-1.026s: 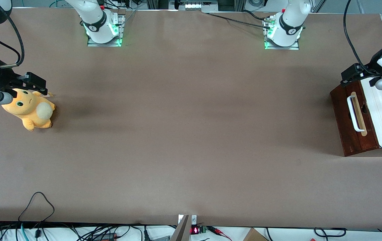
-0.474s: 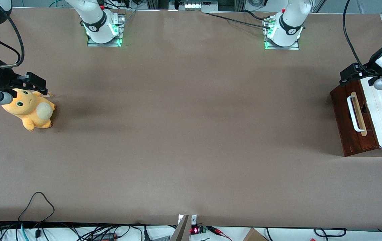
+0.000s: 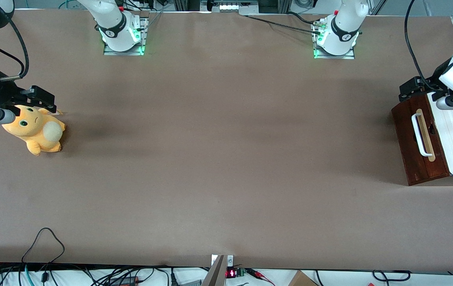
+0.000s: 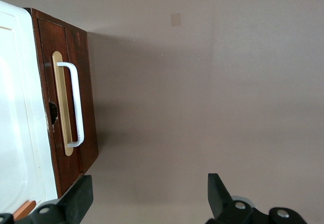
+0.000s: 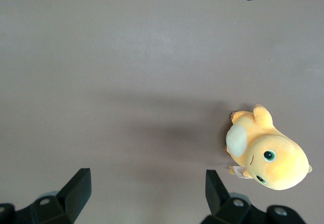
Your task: Open lower drawer with left arm only
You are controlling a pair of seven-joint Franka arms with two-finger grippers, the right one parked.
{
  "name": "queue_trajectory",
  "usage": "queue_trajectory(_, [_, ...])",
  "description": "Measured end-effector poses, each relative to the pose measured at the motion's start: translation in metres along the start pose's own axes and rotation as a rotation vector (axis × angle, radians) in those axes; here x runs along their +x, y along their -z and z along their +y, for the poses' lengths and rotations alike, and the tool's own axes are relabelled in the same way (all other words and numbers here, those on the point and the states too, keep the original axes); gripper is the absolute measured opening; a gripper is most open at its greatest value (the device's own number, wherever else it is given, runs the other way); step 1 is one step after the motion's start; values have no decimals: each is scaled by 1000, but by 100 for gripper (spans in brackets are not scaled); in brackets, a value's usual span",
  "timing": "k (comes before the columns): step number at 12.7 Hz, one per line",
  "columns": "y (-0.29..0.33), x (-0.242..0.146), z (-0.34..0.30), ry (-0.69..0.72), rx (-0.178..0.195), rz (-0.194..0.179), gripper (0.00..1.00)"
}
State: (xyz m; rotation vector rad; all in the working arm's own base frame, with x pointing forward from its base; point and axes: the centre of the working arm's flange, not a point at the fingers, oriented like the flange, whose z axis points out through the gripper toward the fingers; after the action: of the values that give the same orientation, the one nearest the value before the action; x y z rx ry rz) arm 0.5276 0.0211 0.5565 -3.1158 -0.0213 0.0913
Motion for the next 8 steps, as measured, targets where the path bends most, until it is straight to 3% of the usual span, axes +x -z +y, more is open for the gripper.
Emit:
queue_trajectory(1, [-3,3,-1,-2,36,7,100])
queue_trajectory(2, [-11,6,-2,-2,117,1,97])
queue_trajectory(5, [-59,18,15,22,417,-44,95])
queue_trajectory(8, [-115,34,17,66,632,-81,95])
